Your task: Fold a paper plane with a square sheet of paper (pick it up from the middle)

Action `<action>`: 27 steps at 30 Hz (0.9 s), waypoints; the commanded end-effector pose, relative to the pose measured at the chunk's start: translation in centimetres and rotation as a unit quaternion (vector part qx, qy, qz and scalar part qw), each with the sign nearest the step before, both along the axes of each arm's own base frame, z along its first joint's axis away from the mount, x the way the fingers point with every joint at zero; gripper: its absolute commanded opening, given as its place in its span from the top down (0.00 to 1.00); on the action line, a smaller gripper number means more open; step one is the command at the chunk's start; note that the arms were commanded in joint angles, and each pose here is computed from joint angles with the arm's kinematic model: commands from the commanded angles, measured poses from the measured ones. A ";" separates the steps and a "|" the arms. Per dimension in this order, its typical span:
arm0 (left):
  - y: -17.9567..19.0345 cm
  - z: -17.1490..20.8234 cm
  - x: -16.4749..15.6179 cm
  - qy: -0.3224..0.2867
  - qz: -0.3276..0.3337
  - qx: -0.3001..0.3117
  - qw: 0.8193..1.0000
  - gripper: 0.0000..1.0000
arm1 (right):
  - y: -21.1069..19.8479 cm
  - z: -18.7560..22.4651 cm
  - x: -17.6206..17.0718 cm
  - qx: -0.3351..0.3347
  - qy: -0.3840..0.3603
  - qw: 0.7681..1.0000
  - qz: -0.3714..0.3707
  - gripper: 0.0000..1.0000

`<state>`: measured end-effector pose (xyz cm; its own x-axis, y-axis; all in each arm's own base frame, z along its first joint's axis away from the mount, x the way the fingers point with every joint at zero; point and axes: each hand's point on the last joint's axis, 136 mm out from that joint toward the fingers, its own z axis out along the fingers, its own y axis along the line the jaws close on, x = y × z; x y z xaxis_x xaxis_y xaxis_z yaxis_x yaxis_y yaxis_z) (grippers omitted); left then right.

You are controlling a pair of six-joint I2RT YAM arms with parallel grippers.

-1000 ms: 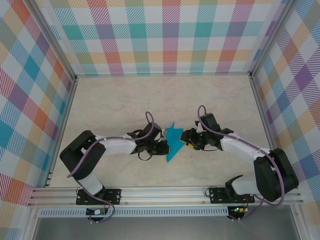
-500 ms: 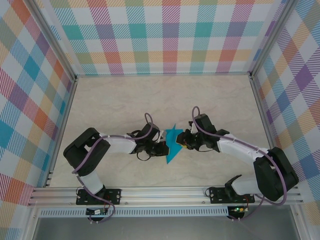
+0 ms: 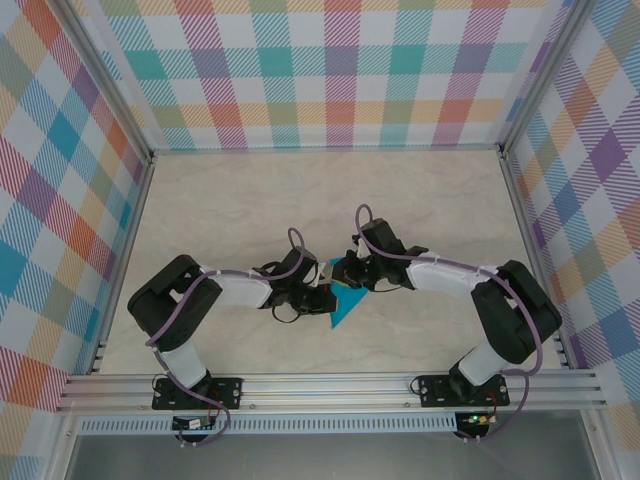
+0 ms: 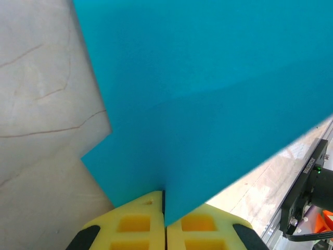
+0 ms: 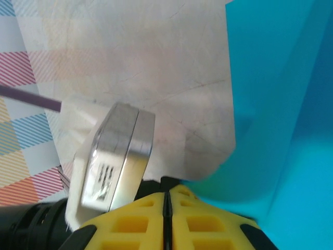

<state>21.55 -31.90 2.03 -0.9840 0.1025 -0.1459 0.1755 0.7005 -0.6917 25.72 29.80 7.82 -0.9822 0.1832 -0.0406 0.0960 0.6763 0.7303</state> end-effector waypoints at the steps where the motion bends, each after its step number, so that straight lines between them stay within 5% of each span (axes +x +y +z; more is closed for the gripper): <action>1: 0.9 -0.9 -0.2 0.017 0.006 0.009 1.000 0.94 | -0.2 -1.1 0.6 -0.017 0.006 1.000 -0.018 0.89; 14: 0.1 2.0 0.8 -0.002 0.015 -0.013 1.000 0.78 | -0.2 -3.0 0.1 -0.030 0.025 0.999 -0.006 0.90; 27: -0.2 2.7 0.9 -0.003 0.021 -0.029 0.999 0.79 | -0.3 -3.0 0.0 -0.032 0.028 0.999 -0.006 0.89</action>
